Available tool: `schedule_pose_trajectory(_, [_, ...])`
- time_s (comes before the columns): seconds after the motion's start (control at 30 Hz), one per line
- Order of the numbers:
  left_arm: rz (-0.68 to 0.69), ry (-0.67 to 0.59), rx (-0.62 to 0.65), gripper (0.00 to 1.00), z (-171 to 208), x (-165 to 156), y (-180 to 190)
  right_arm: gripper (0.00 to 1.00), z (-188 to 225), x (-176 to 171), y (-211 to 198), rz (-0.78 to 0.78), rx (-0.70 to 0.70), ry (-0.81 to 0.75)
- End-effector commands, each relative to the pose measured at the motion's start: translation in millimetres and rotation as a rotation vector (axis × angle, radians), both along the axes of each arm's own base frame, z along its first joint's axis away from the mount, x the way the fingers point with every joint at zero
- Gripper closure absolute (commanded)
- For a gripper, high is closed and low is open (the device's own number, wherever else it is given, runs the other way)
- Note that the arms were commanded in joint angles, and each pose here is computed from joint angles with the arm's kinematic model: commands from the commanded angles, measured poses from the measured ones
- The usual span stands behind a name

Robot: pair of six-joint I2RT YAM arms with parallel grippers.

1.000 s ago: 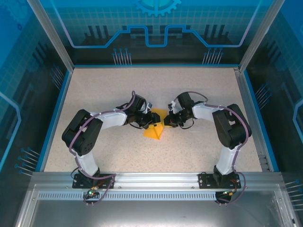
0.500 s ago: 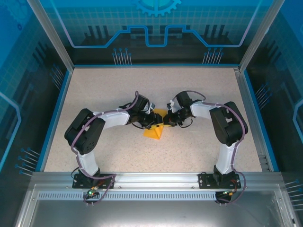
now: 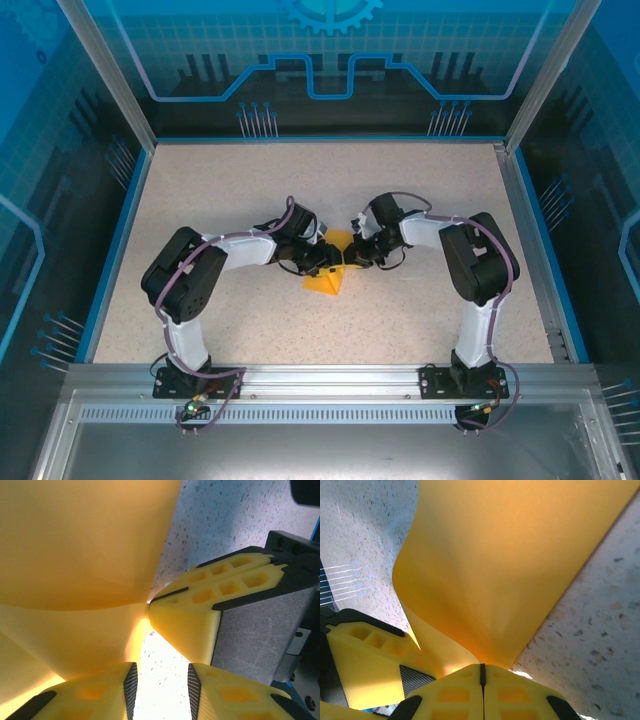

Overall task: Fold a paper plane with a square sheet of paper (pick it up from the middle)
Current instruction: Fold the triangle a second time at the center of the table.

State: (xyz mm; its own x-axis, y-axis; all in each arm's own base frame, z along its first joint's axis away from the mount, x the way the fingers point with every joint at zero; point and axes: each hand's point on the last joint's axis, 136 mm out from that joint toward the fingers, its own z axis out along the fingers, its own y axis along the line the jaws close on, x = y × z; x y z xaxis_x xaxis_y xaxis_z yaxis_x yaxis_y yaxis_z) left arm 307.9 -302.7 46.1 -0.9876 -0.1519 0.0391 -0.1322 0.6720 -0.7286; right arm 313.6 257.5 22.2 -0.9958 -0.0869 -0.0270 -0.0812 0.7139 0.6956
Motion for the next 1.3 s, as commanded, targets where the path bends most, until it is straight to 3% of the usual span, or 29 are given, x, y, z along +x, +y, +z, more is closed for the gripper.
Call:
schedule_pose_trajectory(0.0, [0.006, 0.035, 0.019, 0.65, -6.2, -1.2, 0.1, 0.95, -3.5, -3.7, 5.5, 0.031, -0.007, 0.015])
schedule_pose_trajectory(1.27, [0.014, 0.079, 0.08, 0.68, -22.5, -6.7, 7.8, 0.94, -11.8, 0.5, 6.4, 0.037, -0.022, 0.026])
